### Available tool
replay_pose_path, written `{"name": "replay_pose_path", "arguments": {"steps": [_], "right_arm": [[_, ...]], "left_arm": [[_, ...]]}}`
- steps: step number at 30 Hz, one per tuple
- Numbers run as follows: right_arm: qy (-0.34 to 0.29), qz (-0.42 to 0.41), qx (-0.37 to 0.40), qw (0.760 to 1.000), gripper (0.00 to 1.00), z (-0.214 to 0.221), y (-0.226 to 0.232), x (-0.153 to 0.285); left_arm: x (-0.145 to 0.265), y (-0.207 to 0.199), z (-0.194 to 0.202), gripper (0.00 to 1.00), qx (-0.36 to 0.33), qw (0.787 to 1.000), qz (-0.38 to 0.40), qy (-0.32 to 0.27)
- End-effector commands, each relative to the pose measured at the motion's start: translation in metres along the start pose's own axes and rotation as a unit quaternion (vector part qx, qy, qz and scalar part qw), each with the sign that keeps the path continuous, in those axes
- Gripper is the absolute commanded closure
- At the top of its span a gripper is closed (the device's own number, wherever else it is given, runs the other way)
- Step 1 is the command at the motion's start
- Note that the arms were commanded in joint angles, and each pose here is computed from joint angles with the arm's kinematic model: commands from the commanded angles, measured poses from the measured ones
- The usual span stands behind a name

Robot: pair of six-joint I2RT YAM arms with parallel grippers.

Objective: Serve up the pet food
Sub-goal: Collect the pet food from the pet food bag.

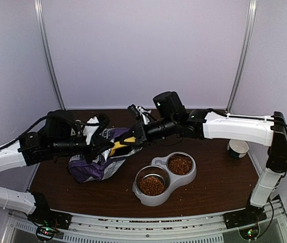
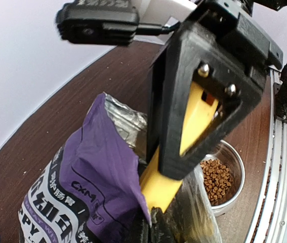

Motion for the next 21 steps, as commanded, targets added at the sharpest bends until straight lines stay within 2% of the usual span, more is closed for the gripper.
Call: {"name": "replay_pose_path", "arguments": {"steps": [1, 8, 21], "right_arm": [[-0.055, -0.079, -0.028, 0.995, 1.00, -0.010, 0.010, 0.033], [-0.088, -0.071, -0.076, 0.991, 1.00, -0.003, -0.013, 0.057], [-0.140, -0.127, -0.150, 0.970, 1.00, 0.021, -0.023, 0.103]], "left_arm": [[0.016, 0.004, -0.030, 1.00, -0.023, 0.997, -0.021, -0.077], [0.021, 0.004, -0.031, 1.00, -0.024, 0.996, -0.030, -0.086], [0.027, 0.008, -0.030, 1.00, -0.024, 0.994, -0.056, -0.094]]}}
Point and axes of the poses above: each gripper's point midway between its finger pads, its own x axis back along the fingers, its own y axis along the line the jaws close on, z = x × y, the point moved 8 cm from there along x, back along the fingers, and after that the axes turned 5 degrees about -x, right-handed, at the moved point
